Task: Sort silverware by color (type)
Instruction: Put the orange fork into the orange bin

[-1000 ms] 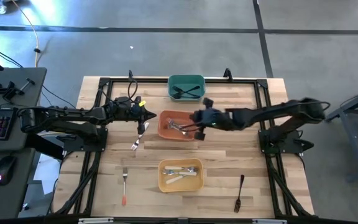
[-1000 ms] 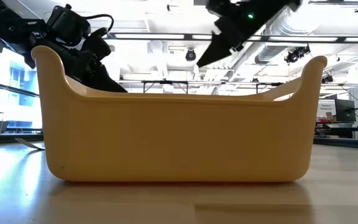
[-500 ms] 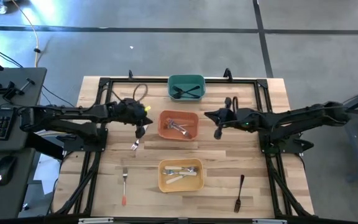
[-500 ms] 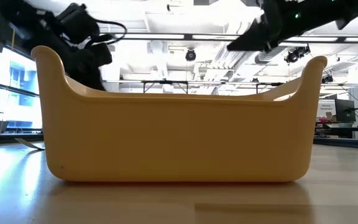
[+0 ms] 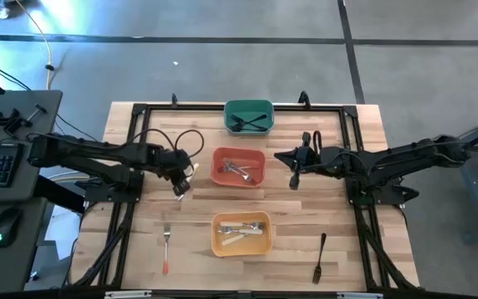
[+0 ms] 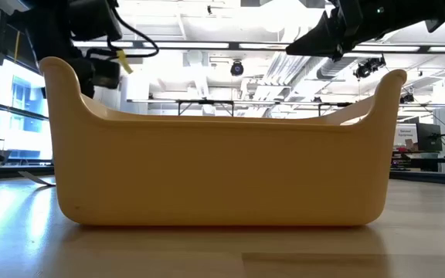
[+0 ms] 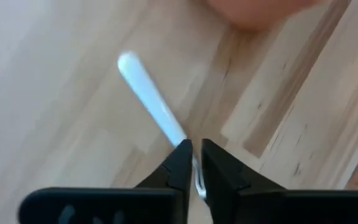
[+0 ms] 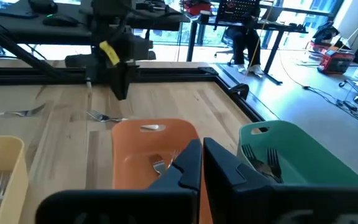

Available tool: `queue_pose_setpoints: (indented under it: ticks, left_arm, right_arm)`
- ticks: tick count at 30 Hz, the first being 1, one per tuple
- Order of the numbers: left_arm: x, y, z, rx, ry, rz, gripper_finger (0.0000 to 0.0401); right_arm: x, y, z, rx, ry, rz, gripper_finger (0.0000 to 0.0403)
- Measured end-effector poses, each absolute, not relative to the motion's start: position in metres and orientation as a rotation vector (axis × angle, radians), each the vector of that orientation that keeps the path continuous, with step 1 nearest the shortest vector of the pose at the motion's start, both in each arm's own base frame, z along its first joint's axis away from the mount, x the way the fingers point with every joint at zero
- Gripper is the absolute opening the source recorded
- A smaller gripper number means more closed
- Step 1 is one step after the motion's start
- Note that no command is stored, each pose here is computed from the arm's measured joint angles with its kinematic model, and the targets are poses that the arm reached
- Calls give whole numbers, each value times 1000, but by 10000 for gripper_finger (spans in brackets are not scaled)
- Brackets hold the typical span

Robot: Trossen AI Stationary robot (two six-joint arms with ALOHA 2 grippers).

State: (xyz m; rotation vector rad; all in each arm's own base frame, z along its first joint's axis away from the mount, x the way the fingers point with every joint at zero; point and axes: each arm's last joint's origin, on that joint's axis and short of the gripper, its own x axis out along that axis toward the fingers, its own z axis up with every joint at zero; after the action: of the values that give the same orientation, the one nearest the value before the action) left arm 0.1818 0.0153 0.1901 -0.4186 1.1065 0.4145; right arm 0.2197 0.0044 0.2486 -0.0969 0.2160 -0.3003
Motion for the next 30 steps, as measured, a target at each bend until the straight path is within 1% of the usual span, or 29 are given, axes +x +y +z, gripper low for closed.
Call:
queue_pose_setpoints:
  ticks: [5,9,15,19,22,30]
  left_arm:
    - [185,10,183,-444,1158,415,73]
    - [189,1,174,-506,1230,359,110]
    - [189,-14,169,-464,1290,319,152]
    - [184,-30,170,-506,1332,274,170]
    - [179,-44,172,-463,1361,223,180]
    - [168,-77,173,-379,1410,68,184]
  right_arm:
    - [220,4,248,-99,217,-300,0]
    - [220,4,247,-92,226,-301,0]
    - [219,4,247,-98,232,-300,0]
    - [219,4,246,-95,237,-300,0]
    - [219,4,246,-96,237,-300,0]
    - [219,4,246,-94,239,-300,0]
